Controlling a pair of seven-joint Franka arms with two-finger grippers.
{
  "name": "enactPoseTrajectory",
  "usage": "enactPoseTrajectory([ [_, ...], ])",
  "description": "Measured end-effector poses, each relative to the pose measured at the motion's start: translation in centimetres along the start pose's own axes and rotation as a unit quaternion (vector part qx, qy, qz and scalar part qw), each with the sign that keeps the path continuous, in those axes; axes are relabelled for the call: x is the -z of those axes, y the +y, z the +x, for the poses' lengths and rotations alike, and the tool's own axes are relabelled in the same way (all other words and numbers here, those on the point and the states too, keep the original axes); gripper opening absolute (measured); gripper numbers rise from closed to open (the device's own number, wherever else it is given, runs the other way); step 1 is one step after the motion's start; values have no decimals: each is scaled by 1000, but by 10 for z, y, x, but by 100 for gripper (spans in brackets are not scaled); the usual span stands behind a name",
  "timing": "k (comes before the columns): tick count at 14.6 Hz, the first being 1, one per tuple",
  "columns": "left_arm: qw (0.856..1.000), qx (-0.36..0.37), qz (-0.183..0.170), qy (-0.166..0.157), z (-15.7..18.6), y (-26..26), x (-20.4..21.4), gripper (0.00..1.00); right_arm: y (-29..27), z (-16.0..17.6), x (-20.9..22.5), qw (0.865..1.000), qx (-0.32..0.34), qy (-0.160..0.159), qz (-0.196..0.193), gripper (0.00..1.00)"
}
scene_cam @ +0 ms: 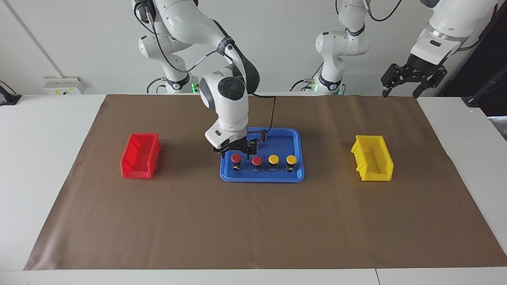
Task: Sort red and yellow buttons by color
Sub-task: 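Reach the right gripper over the tray to grasp a red button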
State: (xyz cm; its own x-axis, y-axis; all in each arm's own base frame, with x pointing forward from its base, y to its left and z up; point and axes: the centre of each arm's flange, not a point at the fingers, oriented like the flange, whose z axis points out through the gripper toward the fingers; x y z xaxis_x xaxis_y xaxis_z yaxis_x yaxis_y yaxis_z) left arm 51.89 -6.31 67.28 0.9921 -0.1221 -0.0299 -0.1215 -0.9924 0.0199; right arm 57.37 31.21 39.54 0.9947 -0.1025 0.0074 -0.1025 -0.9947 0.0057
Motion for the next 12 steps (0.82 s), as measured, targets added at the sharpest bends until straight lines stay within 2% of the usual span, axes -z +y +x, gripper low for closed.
enactPoseTrajectory([
  [1, 1000, 0, 0, -8, -6, 0, 2, 100, 3, -4, -3, 1000, 0, 2, 1, 88],
  [4, 1000, -3, 0, -6, -17, 3, 12, 100, 10, -16, -17, 1000, 0, 1, 1, 84],
  [7, 1000, 16, 0, 28, -13, 7, 19, 100, 13, -19, -23, 1000, 1, 9, 7, 79],
  [9, 998, 44, -3, 55, -3, 24, 3, 100, 12, -19, -26, 1000, 1, 15, 11, 79],
  [12, 996, 53, 5, 66, 7, 90, -59, 100, 13, -21, -31, 1000, 1, 16, 12, 76],
])
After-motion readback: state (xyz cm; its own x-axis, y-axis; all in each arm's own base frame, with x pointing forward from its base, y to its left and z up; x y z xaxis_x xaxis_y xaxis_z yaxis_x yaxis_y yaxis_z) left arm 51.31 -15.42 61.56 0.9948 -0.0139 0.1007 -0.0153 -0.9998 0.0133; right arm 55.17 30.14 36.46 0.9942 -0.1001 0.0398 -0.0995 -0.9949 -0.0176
